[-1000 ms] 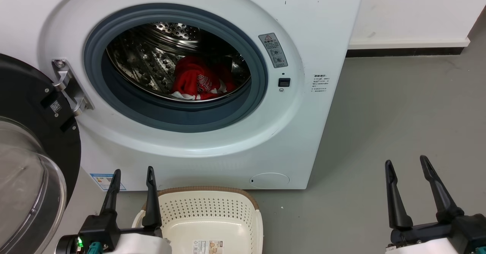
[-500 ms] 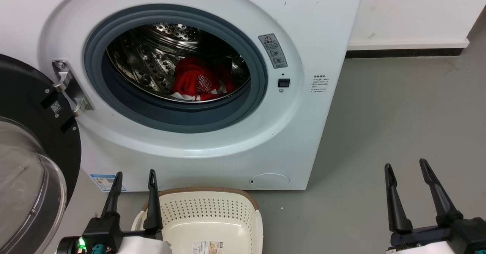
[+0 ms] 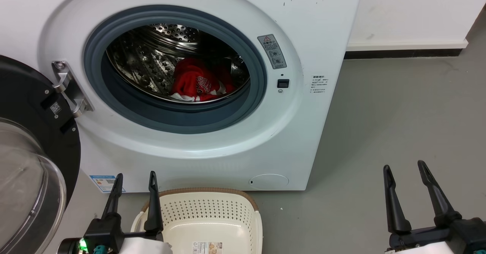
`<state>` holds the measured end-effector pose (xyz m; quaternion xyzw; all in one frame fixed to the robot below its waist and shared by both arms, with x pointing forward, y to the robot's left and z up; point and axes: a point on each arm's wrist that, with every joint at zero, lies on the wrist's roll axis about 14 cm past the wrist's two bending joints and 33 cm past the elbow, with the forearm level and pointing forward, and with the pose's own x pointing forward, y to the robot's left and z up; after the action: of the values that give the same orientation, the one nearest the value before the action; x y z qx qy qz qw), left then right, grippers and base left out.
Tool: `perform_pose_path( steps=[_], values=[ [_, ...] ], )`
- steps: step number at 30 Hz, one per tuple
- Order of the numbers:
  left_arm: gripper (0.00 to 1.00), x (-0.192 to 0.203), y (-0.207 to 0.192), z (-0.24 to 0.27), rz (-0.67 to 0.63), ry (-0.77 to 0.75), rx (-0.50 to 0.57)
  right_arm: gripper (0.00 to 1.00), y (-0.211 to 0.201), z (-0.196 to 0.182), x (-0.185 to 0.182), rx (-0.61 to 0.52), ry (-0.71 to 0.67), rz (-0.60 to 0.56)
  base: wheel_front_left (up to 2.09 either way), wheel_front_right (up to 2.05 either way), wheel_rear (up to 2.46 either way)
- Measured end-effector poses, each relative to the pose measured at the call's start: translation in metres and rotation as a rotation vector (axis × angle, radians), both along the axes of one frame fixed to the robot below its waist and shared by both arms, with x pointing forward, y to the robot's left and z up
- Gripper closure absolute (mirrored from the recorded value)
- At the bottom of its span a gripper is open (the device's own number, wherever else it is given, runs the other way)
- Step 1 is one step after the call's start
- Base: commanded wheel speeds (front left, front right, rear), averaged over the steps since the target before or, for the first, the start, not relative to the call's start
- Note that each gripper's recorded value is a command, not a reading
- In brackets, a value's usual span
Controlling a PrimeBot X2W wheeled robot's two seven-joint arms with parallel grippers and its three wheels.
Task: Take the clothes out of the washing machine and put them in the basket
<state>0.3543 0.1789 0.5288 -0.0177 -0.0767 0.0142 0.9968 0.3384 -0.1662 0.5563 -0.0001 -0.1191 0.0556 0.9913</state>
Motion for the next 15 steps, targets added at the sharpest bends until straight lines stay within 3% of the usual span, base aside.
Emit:
perform_pose_path(
  steps=[8, 15],
  values=[
    [0.00, 0.005, 0.001, -0.005, 0.002, 0.014, 0.002, 0.00, -0.001, -0.002, 0.001, 0.000, 0.008, -0.003, 0.00, 0.00, 0.00],
    [0.00, 0.034, 0.005, -0.006, -0.014, 0.017, -0.006, 0.00, -0.002, -0.004, 0.008, 0.000, 0.013, -0.008, 0.00, 0.00, 0.00]
  ],
)
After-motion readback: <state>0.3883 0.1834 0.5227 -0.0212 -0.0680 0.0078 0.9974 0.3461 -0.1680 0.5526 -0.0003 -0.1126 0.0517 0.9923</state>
